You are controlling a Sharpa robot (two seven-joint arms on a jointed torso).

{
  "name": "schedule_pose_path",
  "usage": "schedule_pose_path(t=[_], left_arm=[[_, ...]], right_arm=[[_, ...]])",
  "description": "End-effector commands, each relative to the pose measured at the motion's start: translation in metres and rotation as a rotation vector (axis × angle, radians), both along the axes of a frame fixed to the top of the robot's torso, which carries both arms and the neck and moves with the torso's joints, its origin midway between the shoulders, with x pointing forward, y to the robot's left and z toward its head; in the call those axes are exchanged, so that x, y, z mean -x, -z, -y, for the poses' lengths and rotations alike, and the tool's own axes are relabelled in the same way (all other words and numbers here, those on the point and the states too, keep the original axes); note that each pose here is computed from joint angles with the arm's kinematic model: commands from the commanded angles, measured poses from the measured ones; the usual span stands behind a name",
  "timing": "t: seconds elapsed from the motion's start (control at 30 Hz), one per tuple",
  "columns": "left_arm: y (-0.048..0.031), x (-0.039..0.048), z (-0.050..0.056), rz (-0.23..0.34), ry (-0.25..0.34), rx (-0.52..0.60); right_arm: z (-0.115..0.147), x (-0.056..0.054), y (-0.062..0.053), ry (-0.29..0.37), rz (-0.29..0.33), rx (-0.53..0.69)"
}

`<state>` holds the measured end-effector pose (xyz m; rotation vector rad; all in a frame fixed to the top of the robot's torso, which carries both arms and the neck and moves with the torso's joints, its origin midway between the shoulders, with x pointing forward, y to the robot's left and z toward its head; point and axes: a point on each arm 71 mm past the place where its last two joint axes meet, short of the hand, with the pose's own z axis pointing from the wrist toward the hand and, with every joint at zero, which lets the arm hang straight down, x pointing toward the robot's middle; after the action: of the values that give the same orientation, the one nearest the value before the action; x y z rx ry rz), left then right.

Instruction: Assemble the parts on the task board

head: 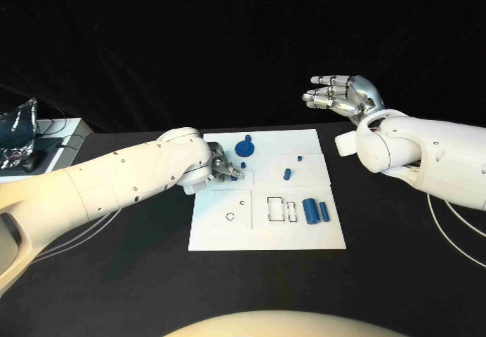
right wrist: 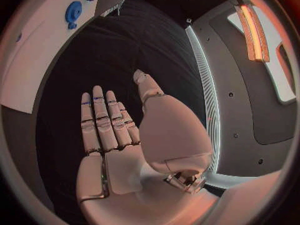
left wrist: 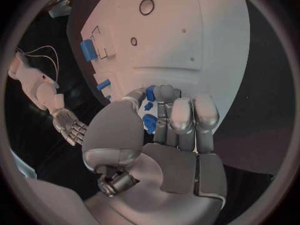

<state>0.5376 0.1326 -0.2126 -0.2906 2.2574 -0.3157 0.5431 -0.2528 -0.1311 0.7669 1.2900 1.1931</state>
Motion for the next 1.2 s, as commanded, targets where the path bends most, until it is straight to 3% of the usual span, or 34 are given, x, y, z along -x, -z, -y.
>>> schedule_pose_path(t=[0.03, 0.43, 0.67, 1.0, 1.2], left_arm=[[0.0082, 0.0051, -0.001, -0.041, 0.009, -0.017], [0.007, 0.0082, -0.005, -0.038, 0.018, -0.028], [0.0018, 0.0093, -0.008, -0.016, 0.017, -0.019], [-0.0178, 0.0093, -0.009, 0.023, -0.009, 0.081], [-0.0355, 0.0061, -0.021, 0.054, -0.044, 0.128]], right_arm=[[-0.001, 0.0, 0.0, -0.02, 0.006, 0.004], [0.001, 0.001, 0.0, -0.017, 0.004, 0.005], [0.007, 0.001, 0.0, -0.005, 0.005, 0.013], [0.01, -0.001, 0.002, 0.008, 0.006, 0.018], [0.014, -0.004, 0.002, 0.02, 0.008, 0.022]])
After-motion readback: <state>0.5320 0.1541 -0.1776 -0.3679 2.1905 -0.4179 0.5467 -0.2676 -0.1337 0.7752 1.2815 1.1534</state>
